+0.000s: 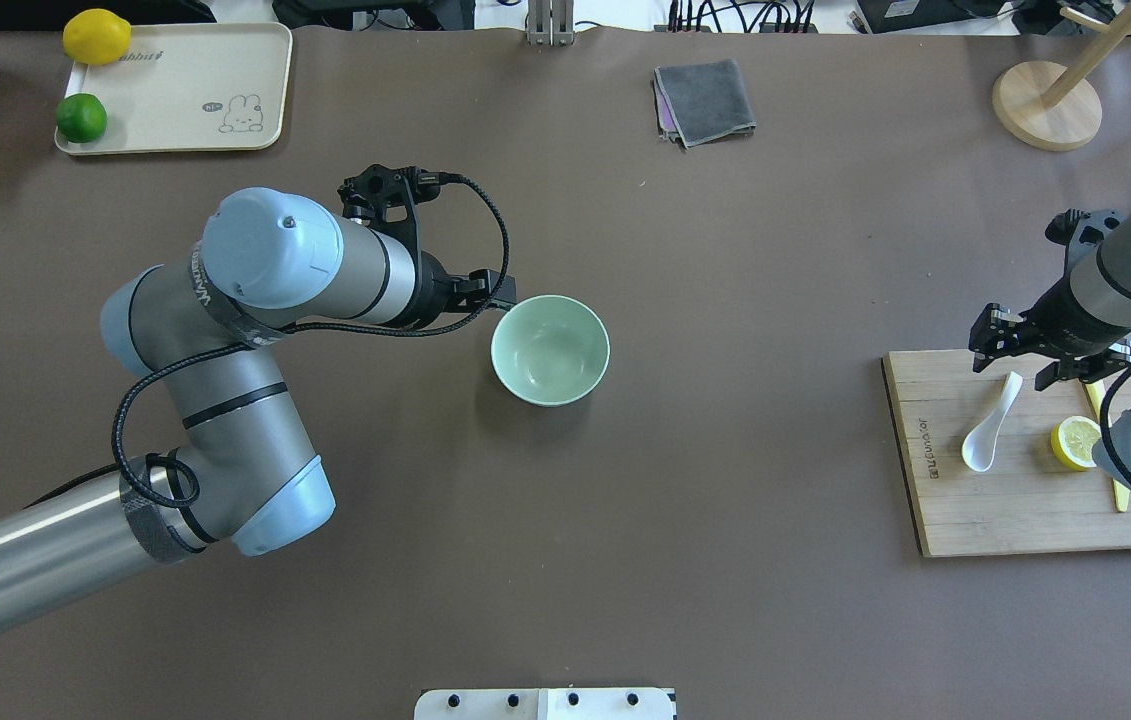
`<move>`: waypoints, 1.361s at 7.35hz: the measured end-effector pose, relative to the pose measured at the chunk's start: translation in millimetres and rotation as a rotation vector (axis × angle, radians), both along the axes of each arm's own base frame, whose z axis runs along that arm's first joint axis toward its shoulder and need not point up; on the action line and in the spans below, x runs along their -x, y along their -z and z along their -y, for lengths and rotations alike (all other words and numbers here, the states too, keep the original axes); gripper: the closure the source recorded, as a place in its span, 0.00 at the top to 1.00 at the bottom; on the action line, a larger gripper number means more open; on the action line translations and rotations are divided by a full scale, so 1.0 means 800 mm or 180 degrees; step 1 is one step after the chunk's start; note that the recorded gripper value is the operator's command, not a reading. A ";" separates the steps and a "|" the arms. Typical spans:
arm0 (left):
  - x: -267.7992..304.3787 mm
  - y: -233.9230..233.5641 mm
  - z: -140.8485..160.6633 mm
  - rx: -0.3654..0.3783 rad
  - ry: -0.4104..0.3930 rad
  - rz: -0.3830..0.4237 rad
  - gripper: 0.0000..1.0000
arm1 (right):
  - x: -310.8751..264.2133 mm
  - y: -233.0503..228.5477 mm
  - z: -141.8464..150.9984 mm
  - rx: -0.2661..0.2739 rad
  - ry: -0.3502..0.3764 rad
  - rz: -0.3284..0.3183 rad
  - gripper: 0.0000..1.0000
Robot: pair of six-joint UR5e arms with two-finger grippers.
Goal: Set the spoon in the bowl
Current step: 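Grasp the white spoon handle with right gripper while left gripper releases bowl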
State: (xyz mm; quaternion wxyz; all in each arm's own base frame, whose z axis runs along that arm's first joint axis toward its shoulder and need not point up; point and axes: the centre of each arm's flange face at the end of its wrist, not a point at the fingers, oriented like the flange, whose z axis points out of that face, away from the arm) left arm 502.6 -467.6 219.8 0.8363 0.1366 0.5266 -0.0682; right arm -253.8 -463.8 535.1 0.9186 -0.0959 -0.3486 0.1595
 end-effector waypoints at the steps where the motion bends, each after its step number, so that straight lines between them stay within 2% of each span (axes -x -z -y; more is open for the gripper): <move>1: 0.001 -0.002 0.000 0.0003 0.0002 0.0004 0.98 | 0.002 -0.008 0.002 -0.0019 -0.0064 0.0078 0.75; 3: 0.002 -0.006 0.000 0.0012 0.0004 0.0018 0.98 | 0.002 -0.008 -0.001 -0.0032 -0.0107 0.0152 0.77; 8: 0.004 -0.019 0.000 0.0030 0.0016 0.0054 0.98 | -0.004 -0.028 -0.035 0.0018 -0.0050 0.0071 0.78; 9: 0.005 -0.020 -0.001 0.0030 0.0017 0.0056 0.98 | 0.002 -0.029 -0.039 0.0018 -0.0017 0.0063 0.72; 10: 0.005 -0.021 -0.001 0.0031 0.0018 0.0058 0.98 | 0.007 -0.029 -0.042 0.0017 0.0009 0.0058 0.59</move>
